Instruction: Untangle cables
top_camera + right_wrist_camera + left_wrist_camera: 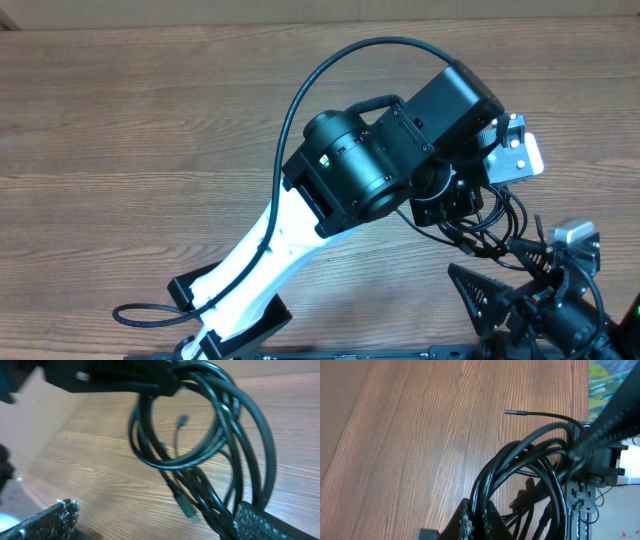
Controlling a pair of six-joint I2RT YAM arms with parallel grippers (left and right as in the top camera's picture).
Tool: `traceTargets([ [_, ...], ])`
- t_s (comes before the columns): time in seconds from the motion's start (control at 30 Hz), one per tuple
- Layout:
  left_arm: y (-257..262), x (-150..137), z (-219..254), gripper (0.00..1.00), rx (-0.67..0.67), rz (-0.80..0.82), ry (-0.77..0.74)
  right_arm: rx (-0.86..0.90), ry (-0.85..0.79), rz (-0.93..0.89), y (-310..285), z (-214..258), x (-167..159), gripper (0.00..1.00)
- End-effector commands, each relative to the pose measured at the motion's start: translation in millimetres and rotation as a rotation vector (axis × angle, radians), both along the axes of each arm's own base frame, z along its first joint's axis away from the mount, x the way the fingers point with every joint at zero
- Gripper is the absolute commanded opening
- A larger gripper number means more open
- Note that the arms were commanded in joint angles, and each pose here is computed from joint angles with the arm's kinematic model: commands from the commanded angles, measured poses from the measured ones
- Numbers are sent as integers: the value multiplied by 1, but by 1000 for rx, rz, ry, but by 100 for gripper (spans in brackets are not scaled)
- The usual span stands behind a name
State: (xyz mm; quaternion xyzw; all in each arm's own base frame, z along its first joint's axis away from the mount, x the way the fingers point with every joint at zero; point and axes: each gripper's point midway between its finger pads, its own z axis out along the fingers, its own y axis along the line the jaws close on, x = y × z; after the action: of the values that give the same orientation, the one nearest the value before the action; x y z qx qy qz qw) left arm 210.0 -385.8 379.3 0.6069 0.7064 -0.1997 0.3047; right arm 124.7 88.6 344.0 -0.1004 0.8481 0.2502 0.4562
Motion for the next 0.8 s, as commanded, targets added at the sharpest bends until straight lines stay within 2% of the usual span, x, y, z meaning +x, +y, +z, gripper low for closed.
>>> traceTargets([
  [0.0, -2, 2, 0, 4, -11, -22, 5, -98, -6, -114, -22, -4, 5, 100],
  [0.17, 3, 10, 1, 4, -13, -1, 4, -135, 14, -173, -33, -9, 7, 100],
  [0.3, 8, 11, 2, 4, -20, 16, 26, -143, 50, -302, -52, -13, 10, 100],
  [0.4, 3, 1, 4, 4, -45, -27, 66, -122, 72, -397, -64, -14, 12, 100],
  [0.63, -8, -37, 19, 4, -151, -206, 199, -126, 71, -402, -65, -14, 12, 100],
  [0.77, 0, -47, 25, 4, -158, -224, 211, -156, 76, -453, -75, -15, 12, 100],
])
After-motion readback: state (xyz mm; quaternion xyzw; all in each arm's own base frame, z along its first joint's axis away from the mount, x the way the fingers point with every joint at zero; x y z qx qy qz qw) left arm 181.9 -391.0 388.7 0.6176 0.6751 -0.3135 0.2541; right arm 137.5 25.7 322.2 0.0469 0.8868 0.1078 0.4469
